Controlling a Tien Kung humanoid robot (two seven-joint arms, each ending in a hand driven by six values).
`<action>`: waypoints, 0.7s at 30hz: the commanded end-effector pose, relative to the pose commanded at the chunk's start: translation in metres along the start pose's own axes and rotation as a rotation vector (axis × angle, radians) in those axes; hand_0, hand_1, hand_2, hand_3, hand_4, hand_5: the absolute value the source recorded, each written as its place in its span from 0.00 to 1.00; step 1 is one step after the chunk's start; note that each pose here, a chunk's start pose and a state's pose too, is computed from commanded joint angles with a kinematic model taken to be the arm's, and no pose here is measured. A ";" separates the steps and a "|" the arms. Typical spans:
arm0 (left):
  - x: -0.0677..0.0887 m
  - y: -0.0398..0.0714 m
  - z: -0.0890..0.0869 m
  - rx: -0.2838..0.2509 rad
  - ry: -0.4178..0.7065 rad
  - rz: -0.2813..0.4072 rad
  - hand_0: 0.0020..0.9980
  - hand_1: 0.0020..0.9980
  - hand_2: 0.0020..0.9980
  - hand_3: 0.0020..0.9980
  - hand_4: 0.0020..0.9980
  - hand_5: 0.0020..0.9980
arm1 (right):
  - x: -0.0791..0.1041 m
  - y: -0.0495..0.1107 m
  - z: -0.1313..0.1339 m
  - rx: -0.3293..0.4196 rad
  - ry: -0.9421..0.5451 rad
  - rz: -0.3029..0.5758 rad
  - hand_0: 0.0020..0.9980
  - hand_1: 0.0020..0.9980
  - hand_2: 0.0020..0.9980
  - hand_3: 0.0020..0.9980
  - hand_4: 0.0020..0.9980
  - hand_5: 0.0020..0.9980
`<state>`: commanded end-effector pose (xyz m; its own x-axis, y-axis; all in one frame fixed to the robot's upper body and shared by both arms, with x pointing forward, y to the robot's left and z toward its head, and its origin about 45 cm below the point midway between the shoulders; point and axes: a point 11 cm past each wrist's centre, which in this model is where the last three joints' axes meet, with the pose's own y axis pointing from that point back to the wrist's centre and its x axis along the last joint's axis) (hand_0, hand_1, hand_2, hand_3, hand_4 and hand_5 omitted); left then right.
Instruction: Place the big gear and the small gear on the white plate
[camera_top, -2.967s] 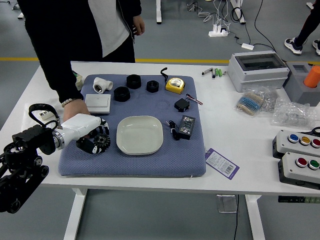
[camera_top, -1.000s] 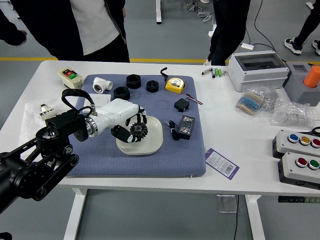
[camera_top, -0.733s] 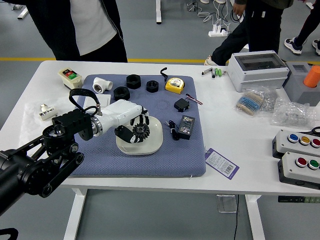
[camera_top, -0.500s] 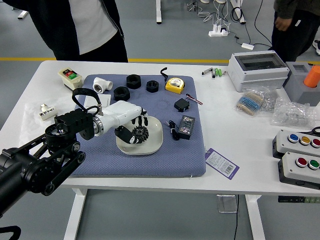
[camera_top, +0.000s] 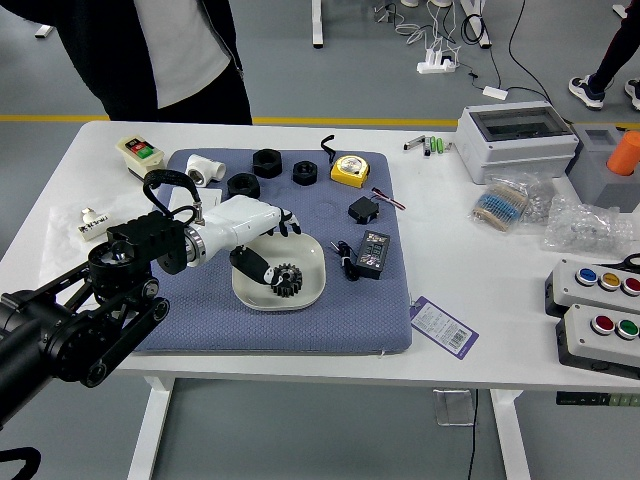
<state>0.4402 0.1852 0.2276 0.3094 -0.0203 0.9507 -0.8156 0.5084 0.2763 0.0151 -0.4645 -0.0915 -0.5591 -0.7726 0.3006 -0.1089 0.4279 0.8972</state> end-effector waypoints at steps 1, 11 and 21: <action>0.004 0.002 -0.004 0.009 -0.005 0.007 0.45 0.61 0.69 0.76 1.00 0.42 | 0.000 0.000 0.000 0.000 -0.001 0.000 0.72 0.72 0.75 0.60 0.88 0.73; 0.016 0.020 -0.062 0.144 -0.073 -0.016 0.46 0.61 0.69 0.76 1.00 0.43 | 0.002 0.000 0.001 -0.001 -0.003 0.002 0.72 0.72 0.75 0.60 0.88 0.73; -0.001 0.027 -0.091 0.219 -0.057 -0.085 0.45 0.60 0.67 0.71 1.00 0.30 | 0.003 0.000 0.005 -0.007 -0.002 0.005 0.72 0.72 0.75 0.60 0.88 0.73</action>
<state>0.4625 0.2774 0.2214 0.3586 -0.1074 0.9273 -0.8760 0.3044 0.3740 0.0096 -0.4644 -0.0919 -0.5612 -0.7695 0.3049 -0.0999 0.4286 0.8980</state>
